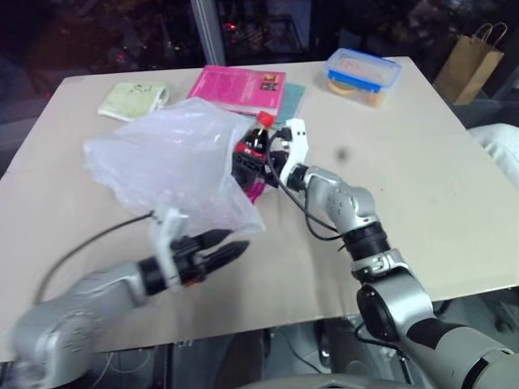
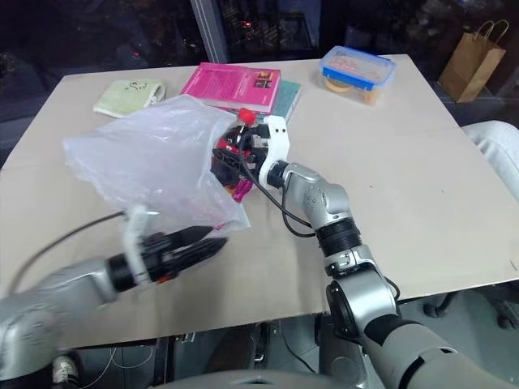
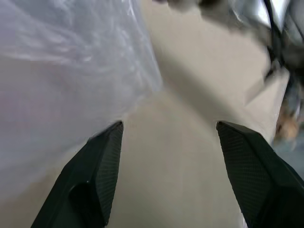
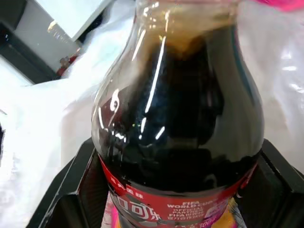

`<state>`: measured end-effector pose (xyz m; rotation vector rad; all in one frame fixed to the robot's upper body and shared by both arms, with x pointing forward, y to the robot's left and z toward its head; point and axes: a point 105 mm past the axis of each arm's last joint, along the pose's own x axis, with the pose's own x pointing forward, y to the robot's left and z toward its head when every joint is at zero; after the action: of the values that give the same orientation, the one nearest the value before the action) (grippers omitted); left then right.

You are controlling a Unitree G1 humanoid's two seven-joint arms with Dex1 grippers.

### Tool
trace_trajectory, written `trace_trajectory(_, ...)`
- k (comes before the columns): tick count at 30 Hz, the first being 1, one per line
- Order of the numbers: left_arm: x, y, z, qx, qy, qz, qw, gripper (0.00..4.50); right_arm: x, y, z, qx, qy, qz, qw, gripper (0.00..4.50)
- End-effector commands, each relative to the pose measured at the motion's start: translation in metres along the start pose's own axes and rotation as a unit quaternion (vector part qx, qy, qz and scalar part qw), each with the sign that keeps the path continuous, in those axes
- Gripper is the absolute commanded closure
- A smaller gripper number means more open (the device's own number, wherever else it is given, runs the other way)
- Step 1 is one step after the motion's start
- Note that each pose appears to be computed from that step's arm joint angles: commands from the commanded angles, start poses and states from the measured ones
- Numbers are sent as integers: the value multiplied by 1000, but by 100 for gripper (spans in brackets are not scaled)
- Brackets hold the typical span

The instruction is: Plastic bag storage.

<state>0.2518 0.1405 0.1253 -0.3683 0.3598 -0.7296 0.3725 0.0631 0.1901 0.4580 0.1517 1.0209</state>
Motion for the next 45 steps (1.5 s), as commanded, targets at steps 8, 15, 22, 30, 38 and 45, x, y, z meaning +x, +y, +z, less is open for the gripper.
trace_trajectory(8,39,19,26,-75,-78,117,987,150,2,25,23,-21,-35,27,999,149)
trace_trajectory(15,28,4,42,-93,-141,68,983,414,1,22,22,-20,-33,23,999,149)
trace_trajectory(22,-65,-37,91,-130,-139,-185,964,450,2,20,19,-3,-29,31,999,149)
trace_trajectory(30,-75,-46,113,-85,-125,-214,965,450,10,47,17,89,-7,98,991,149)
trace_trajectory(38,-60,-56,109,-84,-139,-206,965,450,5,65,19,74,-24,119,990,149)
trace_trajectory(45,-52,-64,110,-73,-135,-205,967,450,6,72,-8,205,64,139,967,149)
